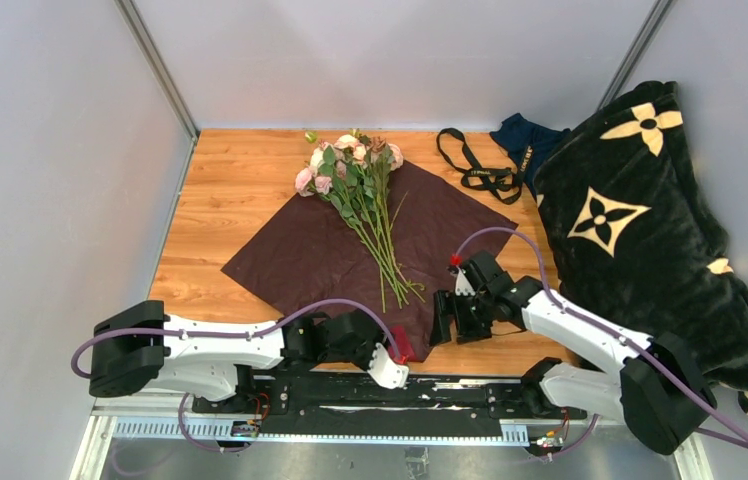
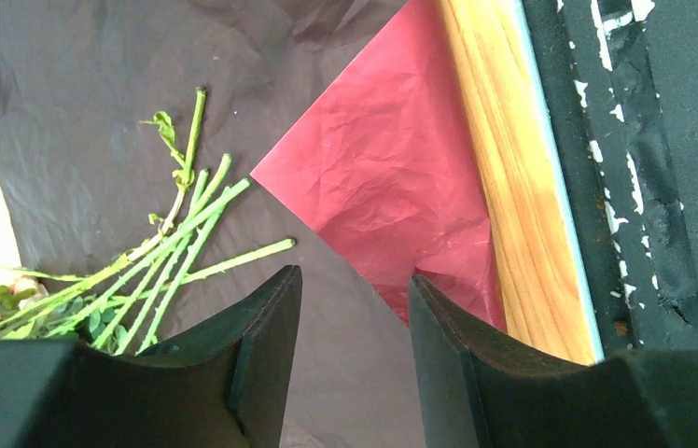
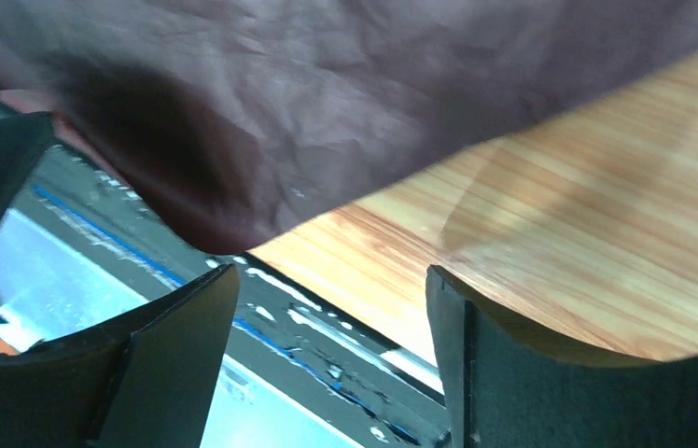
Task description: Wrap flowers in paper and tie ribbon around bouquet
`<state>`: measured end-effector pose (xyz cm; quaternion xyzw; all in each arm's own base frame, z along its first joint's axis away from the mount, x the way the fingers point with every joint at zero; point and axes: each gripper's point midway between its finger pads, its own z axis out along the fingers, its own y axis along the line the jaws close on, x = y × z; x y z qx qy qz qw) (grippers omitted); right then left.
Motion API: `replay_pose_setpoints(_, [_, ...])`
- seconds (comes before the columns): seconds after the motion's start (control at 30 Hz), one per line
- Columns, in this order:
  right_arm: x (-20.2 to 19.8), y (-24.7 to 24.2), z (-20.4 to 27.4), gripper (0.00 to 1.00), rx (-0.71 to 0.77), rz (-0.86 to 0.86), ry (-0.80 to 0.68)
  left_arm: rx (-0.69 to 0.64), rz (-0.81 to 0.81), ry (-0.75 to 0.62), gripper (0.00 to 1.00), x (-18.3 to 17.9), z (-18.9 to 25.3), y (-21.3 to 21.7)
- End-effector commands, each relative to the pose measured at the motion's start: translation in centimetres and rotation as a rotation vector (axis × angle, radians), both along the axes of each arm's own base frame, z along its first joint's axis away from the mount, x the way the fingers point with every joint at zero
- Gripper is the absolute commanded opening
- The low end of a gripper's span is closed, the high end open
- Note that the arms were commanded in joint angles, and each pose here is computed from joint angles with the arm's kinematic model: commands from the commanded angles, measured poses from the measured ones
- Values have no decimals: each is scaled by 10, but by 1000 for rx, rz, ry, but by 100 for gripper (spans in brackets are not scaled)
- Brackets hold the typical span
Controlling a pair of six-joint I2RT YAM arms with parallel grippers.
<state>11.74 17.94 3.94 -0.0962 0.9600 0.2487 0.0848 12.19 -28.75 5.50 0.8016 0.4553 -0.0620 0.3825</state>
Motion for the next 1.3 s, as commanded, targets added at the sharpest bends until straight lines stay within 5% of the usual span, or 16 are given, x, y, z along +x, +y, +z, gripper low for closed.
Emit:
replay_pose_setpoints(0.0, [5,27,27,76,177,102,-66,-20,39,-2,50,8,7,-3])
replay_pose_setpoints(0.23, [-25,66,57,75,466,392,-220,2,25,120,54,-9,-2,-1])
replay_pose_setpoints(0.47, [-31,77,38,80,456,483,-256,7,19,116,54,-8,-4,-2])
replay_pose_setpoints(0.73, [-40,82,3,74,446,518,-213,6,45,126,54,-7,-5,0])
replay_pose_setpoints(0.8, [-41,85,0,64,453,529,-194,9,48,131,54,-8,-6,1])
replay_pose_setpoints(0.97, [-37,90,10,2,459,565,-211,-15,109,162,58,-1,3,0])
replay_pose_setpoints(1.13, [-19,96,44,0,443,619,-327,-71,322,357,73,17,40,9])
replay_pose_setpoints(1.27, [-2,100,61,0,417,636,-357,-16,491,675,82,7,61,44])
